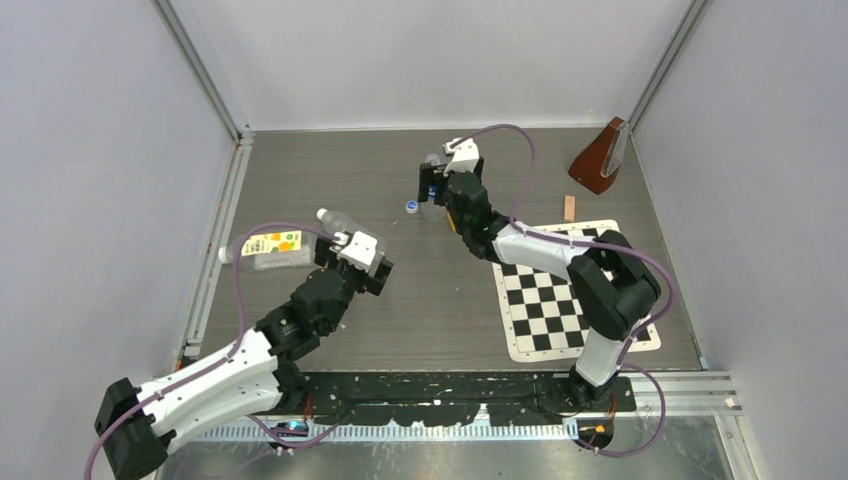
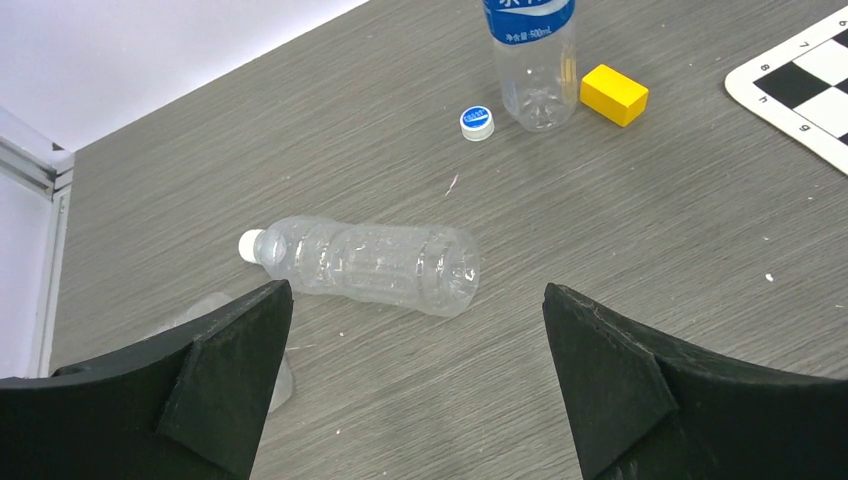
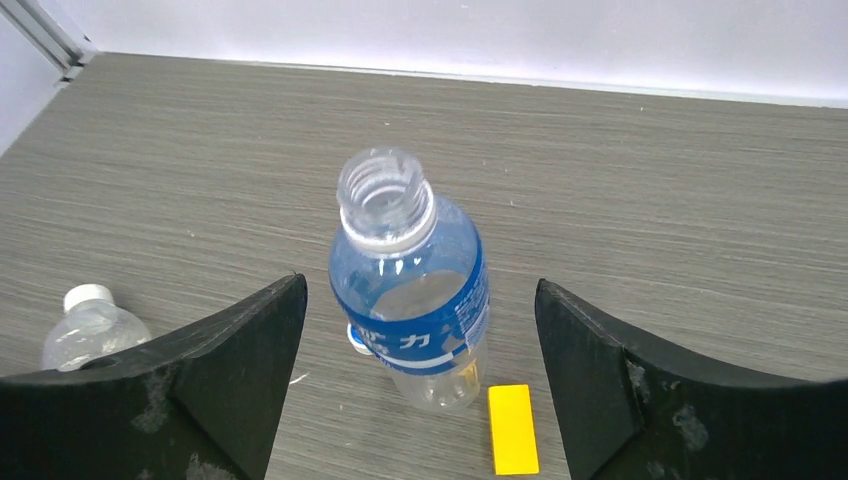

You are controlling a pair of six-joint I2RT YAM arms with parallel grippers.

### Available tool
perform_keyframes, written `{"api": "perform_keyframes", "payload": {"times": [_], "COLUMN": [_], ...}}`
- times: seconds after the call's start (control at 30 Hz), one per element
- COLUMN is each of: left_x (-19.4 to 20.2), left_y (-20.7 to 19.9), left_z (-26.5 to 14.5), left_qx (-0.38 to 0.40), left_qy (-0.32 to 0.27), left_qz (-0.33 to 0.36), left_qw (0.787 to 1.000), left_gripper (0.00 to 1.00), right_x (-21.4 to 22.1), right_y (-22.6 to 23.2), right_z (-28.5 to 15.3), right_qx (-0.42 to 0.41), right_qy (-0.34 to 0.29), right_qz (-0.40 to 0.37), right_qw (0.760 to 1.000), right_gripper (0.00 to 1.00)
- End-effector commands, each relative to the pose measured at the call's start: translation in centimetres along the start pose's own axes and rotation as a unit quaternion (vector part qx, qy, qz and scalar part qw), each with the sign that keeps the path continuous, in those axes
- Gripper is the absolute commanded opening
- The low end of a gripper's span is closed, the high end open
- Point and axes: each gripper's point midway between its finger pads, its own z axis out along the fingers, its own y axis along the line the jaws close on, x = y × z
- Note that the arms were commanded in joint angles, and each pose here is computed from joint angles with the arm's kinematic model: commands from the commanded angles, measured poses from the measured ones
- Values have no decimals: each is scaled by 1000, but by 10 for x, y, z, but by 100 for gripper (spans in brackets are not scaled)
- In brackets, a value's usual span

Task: Unscrew the bottle caps
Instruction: Place the plastic bottle at the center of the board, then pick up the plastic bottle from the corner of the board.

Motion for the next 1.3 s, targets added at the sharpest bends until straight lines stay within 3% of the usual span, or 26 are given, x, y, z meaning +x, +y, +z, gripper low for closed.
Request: {"api": "perform_keyframes", "payload": {"times": [0.0, 0.23, 0.37, 0.53, 0.63, 0.77, 0.97, 1.17, 1.27], "left_x": [-22, -11, 4, 24, 27, 37, 47, 76, 84], "left_y": [11, 22, 27, 54, 83, 129, 174, 194, 199], "left_z": [-2, -4, 1, 5, 4, -4, -12, -26, -28], "left_qx": [-28, -65, -93, -148, -192, -272, -365, -459, -479], "left_qy": [-27, 4, 52, 133, 150, 139, 133, 226, 266], "left_qz": [-35, -55, -87, -159, -211, -290, -417, -452, -454], "left_qw": [999, 996, 990, 967, 947, 907, 822, 731, 703], "left_gripper": [100, 100, 100, 100, 100, 100, 98, 99, 100], "right_x": [-62, -63, -60, -50, -42, -24, -10, -24, -31], "right_y": [6, -9, -22, -29, -26, -19, -15, -23, -28], "right_z": [-19, -50, -73, -101, -117, -137, -156, -166, -170], "right_qx": [-16, -13, -1, -7, -25, -49, -69, -65, -61], "right_qy": [-61, -59, -43, -8, 21, 68, 109, 104, 92], "right_qz": [43, 78, 113, 141, 171, 212, 232, 195, 183], "right_qw": [997, 995, 993, 990, 985, 974, 964, 973, 977], "right_gripper": [90, 90, 90, 89, 89, 87, 86, 86, 86]}}
